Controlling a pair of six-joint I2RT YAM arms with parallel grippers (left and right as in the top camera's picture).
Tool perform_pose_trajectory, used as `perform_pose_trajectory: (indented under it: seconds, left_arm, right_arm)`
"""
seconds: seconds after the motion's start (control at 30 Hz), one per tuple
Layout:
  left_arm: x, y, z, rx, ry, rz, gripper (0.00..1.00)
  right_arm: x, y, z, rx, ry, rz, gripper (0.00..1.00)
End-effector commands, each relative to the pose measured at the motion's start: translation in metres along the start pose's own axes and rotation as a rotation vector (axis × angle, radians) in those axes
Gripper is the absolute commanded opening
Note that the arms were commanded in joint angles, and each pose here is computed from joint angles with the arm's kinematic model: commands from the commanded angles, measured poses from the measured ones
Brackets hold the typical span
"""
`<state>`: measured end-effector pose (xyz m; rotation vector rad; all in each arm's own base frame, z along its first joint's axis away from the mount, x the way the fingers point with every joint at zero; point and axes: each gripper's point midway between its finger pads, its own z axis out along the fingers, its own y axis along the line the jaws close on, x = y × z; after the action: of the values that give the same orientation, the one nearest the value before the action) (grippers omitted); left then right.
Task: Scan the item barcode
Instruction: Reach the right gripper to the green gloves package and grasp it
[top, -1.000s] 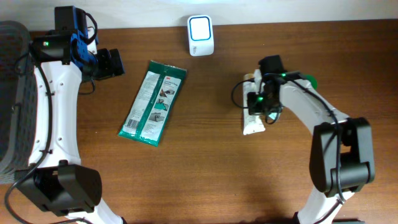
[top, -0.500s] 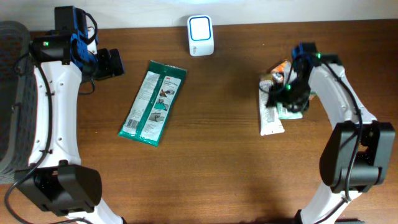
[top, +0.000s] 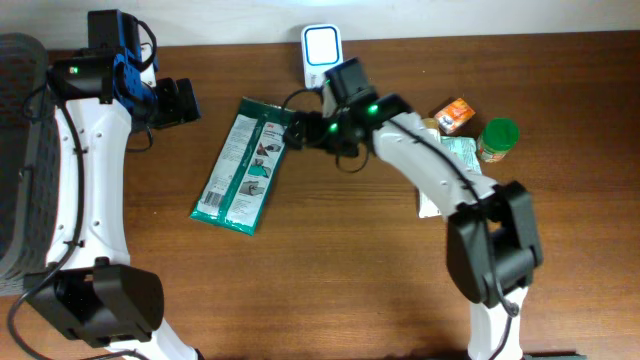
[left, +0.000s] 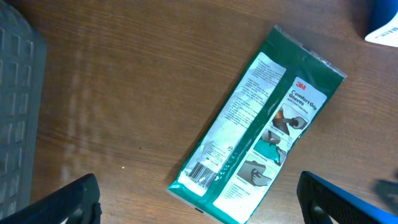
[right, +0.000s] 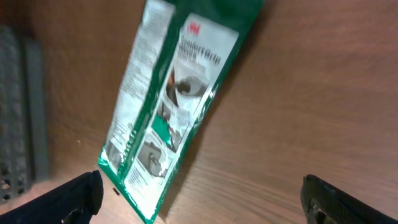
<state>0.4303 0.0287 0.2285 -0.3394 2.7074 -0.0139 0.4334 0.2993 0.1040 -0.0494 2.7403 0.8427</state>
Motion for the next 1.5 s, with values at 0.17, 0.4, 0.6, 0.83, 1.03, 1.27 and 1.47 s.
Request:
perform_pose_trajectory:
  seconds: [0.17, 0.4, 0.6, 0.83, 1.03, 1.27, 1.47]
  left_arm:
    - [-0.003, 0.001, -0.007, -0.003, -0.021, 0.008, 0.99]
    - [-0.003, 0.001, -0.007, -0.003, -0.021, 0.008, 0.99]
    - [-0.003, 0.001, -0.007, -0.003, -0.021, 0.008, 0.99]
    - [-0.003, 0.001, -0.007, -0.003, -0.021, 0.008, 0.99]
    - [-0.003, 0.001, -0.007, -0.003, -0.021, 0.008, 0.99]
    - [-0.003, 0.001, -0.007, -0.003, -0.021, 0.008, 0.99]
    - [-0.003, 0.001, -0.007, -0.003, -0.021, 0.008, 0.99]
  right_arm:
    - [0.024, 0.007, 0.05, -0.004, 0.053, 0.012, 0.98]
    - [0.027, 0.011, 0.066, 0.032, 0.021, 0.009, 0.98]
    - [0.035, 0.019, 0.082, 0.084, -0.021, -0.044, 0.98]
    - [0.049, 0.022, 0.111, 0.088, -0.015, -0.083, 0.88]
    - [0.048, 0.032, 0.131, 0.041, -0.047, -0.111, 0.78]
    - [0.056, 0.014, 0.146, 0.092, -0.033, -0.105, 0.63]
    - [0.072, 0.005, 0.153, 0.097, 0.035, -0.091, 0.1]
